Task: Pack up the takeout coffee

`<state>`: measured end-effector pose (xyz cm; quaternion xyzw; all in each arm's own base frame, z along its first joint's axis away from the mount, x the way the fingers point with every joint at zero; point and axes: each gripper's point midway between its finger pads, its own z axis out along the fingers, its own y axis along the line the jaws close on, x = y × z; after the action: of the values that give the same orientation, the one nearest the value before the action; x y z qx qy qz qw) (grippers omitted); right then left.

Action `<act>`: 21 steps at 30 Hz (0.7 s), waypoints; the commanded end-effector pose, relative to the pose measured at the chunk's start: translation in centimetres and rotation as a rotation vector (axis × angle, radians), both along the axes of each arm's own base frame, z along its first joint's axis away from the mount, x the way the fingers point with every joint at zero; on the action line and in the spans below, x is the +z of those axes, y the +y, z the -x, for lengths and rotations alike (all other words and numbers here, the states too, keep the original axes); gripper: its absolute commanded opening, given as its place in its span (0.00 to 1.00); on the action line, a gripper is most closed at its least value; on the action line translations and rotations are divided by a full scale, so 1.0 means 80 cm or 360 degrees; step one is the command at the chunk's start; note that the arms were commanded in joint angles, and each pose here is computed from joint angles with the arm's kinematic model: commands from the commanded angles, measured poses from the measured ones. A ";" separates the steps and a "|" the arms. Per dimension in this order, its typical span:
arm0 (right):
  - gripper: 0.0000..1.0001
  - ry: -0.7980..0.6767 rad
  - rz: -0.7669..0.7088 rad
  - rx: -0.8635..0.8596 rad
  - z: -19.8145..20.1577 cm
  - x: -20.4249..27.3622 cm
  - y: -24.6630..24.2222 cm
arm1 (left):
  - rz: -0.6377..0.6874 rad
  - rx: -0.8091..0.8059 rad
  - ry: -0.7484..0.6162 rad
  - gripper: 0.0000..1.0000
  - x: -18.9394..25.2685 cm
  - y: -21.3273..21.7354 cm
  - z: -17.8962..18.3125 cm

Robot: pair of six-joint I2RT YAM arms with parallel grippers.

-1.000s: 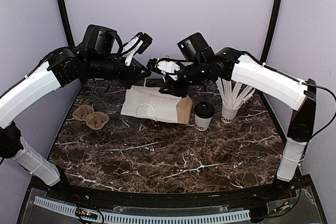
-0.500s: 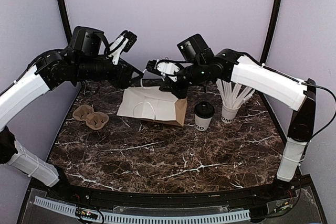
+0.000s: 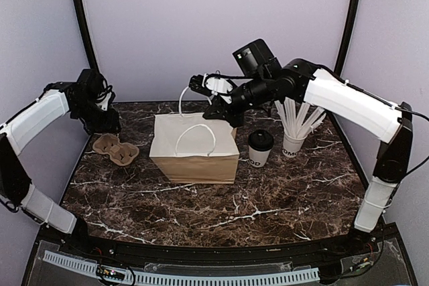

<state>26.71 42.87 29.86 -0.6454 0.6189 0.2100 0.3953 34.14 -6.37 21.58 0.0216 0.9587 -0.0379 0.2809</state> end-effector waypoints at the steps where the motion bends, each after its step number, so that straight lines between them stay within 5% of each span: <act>1: 0.00 -0.0026 -0.0089 0.0080 0.021 0.034 -0.008 | 0.0184 0.0101 0.0291 0.52 -0.067 0.019 0.007; 7: 0.00 -0.0003 -0.0097 0.0099 0.031 0.032 -0.014 | 0.0049 0.0250 0.0429 0.52 -0.120 0.053 -0.023; 12: 0.00 -0.0003 -0.0100 0.0103 0.033 0.034 -0.016 | 0.0146 0.0148 0.0463 0.45 -0.132 0.033 -0.035; 21: 0.00 0.0018 -0.0105 0.0129 0.036 0.038 -0.012 | 0.0162 0.0037 0.0614 0.40 -0.178 0.009 0.007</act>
<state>24.49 41.70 30.82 -0.6535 0.6073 0.2368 0.3847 35.05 -4.36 7.99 -0.0323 0.9917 -0.0721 0.1014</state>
